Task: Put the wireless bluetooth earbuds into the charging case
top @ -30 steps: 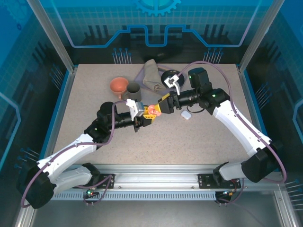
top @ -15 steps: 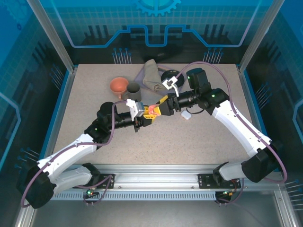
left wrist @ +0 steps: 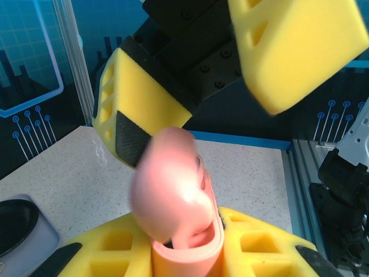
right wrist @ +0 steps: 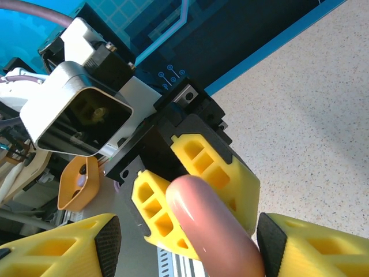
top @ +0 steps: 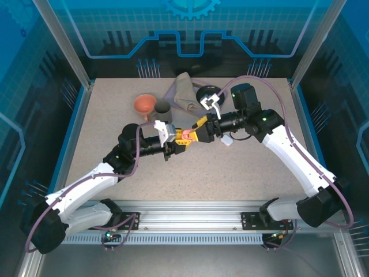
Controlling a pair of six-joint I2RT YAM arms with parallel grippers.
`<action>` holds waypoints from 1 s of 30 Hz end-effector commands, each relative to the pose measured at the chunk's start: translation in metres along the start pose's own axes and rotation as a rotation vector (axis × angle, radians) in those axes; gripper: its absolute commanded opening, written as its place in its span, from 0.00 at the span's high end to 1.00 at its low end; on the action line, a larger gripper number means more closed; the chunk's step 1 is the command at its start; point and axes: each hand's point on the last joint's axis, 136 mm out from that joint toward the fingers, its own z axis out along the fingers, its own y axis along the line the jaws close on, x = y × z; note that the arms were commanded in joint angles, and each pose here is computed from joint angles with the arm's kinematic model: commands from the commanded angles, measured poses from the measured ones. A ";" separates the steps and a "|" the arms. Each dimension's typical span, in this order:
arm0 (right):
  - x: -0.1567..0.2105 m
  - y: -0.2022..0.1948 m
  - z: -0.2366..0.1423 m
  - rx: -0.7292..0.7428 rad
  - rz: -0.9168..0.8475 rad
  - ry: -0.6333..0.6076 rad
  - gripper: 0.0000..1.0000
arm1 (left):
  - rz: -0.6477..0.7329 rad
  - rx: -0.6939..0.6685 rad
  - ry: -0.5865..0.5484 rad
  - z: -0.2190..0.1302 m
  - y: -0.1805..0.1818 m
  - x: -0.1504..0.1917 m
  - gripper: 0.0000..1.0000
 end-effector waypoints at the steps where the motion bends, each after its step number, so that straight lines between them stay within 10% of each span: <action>1: 0.002 0.015 -0.005 -0.013 -0.038 0.004 0.33 | 0.015 0.006 -0.026 0.002 0.000 -0.014 1.00; 16: 0.023 0.002 -0.032 0.096 -0.421 -0.102 0.20 | 0.010 0.048 -0.038 -0.001 -0.009 -0.021 1.00; 30: 0.035 0.009 -0.017 -0.008 -0.598 0.000 0.35 | 0.015 0.129 -0.036 -0.004 -0.023 -0.026 1.00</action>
